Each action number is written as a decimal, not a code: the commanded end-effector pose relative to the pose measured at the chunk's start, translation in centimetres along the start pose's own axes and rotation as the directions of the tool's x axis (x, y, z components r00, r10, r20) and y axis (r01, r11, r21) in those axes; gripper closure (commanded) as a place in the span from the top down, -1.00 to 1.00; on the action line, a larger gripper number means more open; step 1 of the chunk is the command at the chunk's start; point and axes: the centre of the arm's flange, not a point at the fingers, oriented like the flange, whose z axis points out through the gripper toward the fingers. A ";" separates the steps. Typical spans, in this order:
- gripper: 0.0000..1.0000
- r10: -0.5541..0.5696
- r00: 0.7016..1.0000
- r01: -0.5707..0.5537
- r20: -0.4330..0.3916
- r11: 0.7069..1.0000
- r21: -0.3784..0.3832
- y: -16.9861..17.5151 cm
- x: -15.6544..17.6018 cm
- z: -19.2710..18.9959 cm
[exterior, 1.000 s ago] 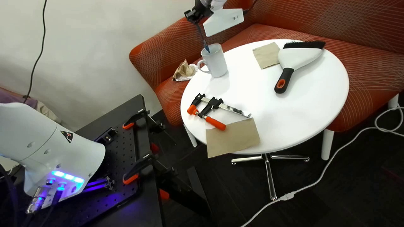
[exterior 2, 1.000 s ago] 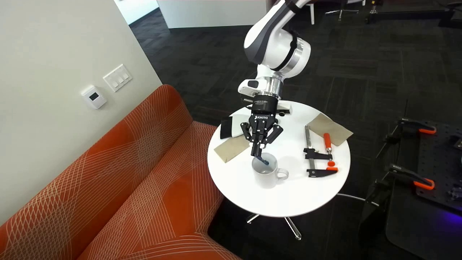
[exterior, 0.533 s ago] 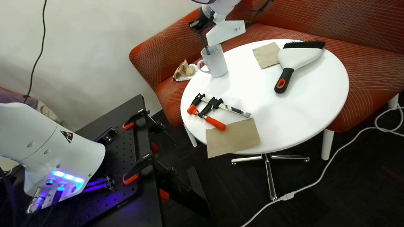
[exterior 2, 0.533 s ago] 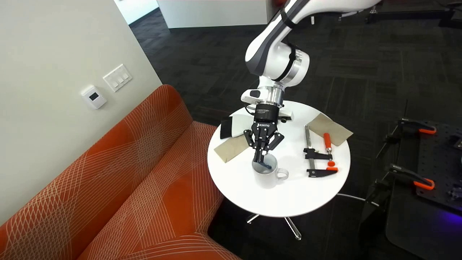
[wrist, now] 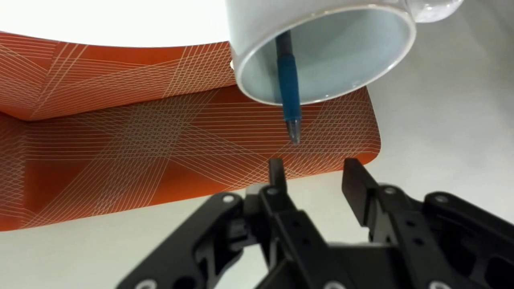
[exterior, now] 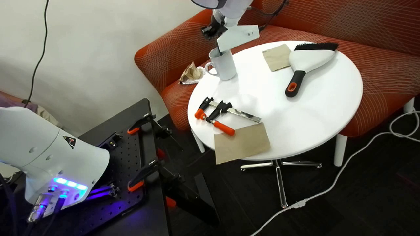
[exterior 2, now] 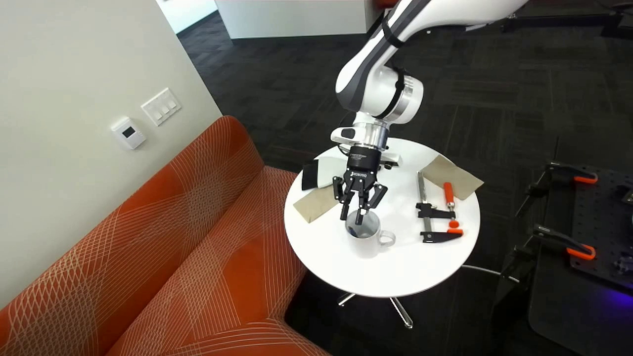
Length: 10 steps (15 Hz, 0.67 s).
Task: Put the pen in the mug cup
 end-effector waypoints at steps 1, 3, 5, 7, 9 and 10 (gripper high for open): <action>0.47 0.006 0.998 -0.003 0.065 0.999 -0.053 -1.5 3.1 -0.5; 0.77 -0.005 0.995 0.011 0.096 0.998 -0.063 -2.3 4.8 -0.8; 0.99 -0.020 0.993 0.028 0.121 0.998 -0.065 -3.4 6.6 -1.3; 1.00 -0.035 0.989 0.044 0.143 0.998 -0.055 -4.5 8.5 -2.0; 1.00 -0.051 0.984 0.059 0.169 0.997 -0.044 -5.6 10.3 -2.7; 1.00 -0.053 0.982 0.061 0.182 0.997 -0.038 -6.0 11.1 -3.2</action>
